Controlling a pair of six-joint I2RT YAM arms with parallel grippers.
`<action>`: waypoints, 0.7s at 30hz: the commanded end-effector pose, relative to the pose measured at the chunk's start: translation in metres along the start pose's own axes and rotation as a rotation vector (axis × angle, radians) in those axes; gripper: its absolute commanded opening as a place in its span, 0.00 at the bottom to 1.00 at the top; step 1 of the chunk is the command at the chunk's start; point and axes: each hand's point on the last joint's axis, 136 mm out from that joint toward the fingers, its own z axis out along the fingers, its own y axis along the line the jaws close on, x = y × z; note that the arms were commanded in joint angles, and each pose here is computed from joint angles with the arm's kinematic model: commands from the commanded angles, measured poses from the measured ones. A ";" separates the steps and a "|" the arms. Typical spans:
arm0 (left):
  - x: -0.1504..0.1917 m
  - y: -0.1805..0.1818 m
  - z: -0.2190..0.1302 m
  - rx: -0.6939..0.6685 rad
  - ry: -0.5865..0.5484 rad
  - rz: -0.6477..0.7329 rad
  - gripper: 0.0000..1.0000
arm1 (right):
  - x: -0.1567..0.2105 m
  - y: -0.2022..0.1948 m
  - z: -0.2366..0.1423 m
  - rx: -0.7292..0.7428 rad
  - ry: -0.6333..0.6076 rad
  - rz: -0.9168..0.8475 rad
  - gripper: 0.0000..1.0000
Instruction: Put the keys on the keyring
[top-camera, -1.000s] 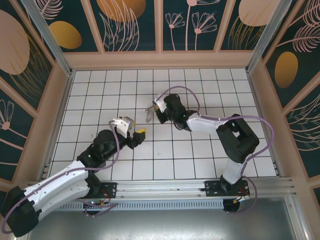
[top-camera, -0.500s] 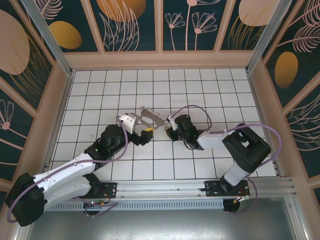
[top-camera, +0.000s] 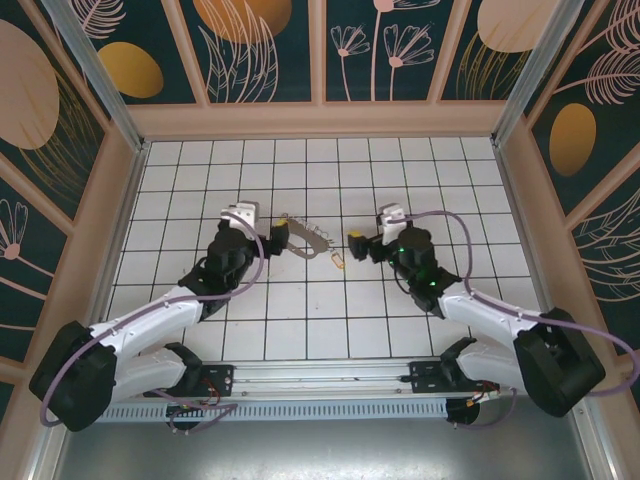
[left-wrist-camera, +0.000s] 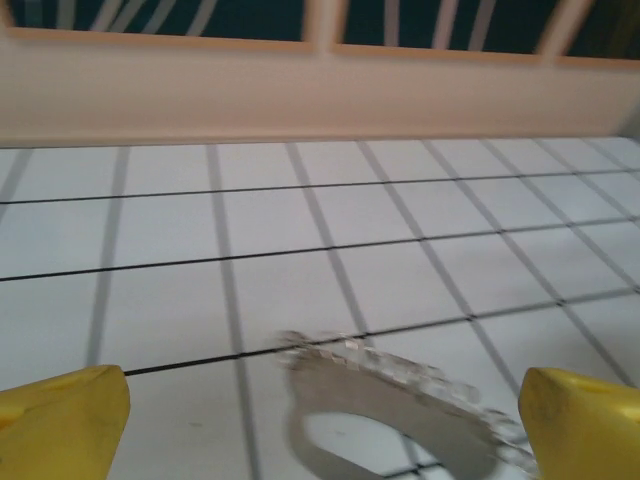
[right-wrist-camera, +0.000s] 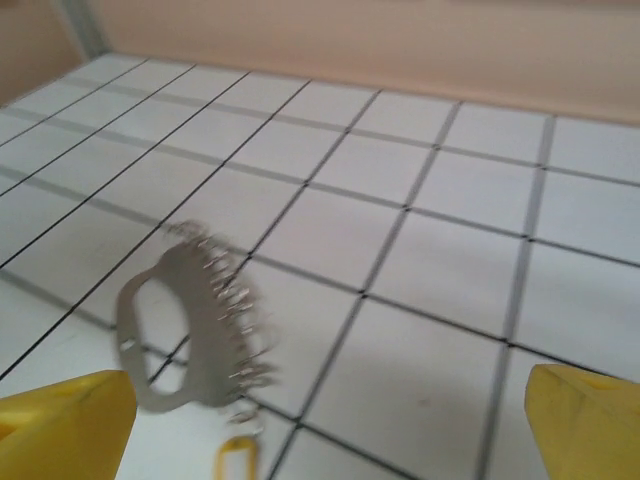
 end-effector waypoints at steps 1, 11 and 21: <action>-0.010 0.044 0.008 -0.173 -0.057 -0.041 0.99 | -0.016 -0.041 -0.008 0.081 -0.111 0.050 0.99; -0.019 0.148 -0.034 -0.533 -0.242 -0.033 0.99 | -0.024 -0.123 -0.029 0.230 -0.272 0.028 0.99; -0.007 0.193 -0.023 -0.597 -0.273 0.035 0.99 | -0.021 -0.169 -0.018 0.325 -0.253 -0.040 0.99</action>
